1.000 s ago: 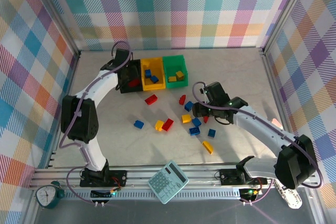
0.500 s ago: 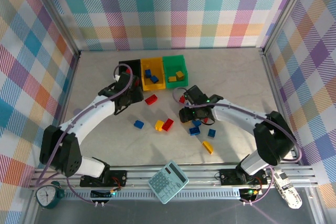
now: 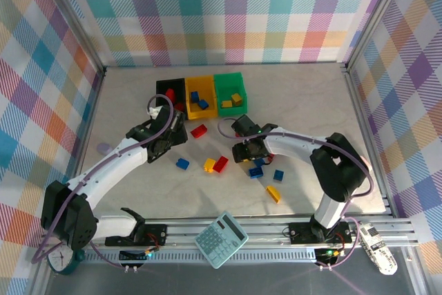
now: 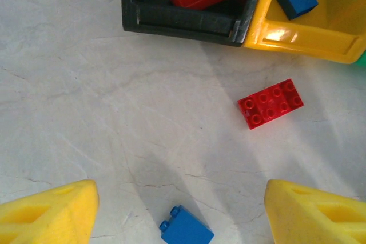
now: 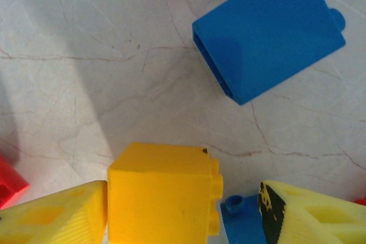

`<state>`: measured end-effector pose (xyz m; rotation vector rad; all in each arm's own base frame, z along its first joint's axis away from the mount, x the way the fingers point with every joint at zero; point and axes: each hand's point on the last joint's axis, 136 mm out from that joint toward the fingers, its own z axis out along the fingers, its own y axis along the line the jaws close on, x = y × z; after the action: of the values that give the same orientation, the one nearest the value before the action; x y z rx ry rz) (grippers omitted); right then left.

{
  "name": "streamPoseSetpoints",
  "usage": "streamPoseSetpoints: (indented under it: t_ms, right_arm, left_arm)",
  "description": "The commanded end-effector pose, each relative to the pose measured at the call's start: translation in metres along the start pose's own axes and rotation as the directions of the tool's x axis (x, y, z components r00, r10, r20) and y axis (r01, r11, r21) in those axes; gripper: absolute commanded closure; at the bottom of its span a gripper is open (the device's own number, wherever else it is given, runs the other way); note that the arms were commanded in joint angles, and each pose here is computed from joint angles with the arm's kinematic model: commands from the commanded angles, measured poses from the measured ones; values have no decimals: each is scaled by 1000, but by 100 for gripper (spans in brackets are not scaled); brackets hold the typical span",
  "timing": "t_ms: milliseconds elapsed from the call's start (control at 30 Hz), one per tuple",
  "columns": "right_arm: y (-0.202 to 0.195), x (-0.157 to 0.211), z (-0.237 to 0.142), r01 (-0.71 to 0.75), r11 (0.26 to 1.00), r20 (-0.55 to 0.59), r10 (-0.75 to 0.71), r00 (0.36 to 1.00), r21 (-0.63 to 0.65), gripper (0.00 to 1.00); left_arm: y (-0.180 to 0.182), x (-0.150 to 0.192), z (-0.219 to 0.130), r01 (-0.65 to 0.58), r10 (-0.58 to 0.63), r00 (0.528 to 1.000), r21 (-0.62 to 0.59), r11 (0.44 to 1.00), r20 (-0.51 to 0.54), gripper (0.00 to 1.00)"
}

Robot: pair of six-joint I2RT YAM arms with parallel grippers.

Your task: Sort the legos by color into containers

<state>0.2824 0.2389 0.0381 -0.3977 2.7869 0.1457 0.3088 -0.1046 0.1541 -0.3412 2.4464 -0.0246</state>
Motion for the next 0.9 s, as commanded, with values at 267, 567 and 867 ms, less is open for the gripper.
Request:
streamPoseSetpoints:
  t_ms: [267, 567, 867]
  right_arm:
    - [13, -9, 5, 11, 999, 1, -11, 1000, -35, 47]
    - [13, -6, 5, 24, 999, -15, -25, 1000, -36, 52]
    - [18, -24, -21, 57, 997, 58, -53, 997, -61, 63]
  left_arm:
    - [4, 5, 2, -19, 19, 1000, -38, 999, -14, 23]
    - [3, 6, 1, -24, 23, 1000, -32, 999, -17, 22]
    - [4, 6, -6, -26, 26, 1000, -24, 999, -11, 22]
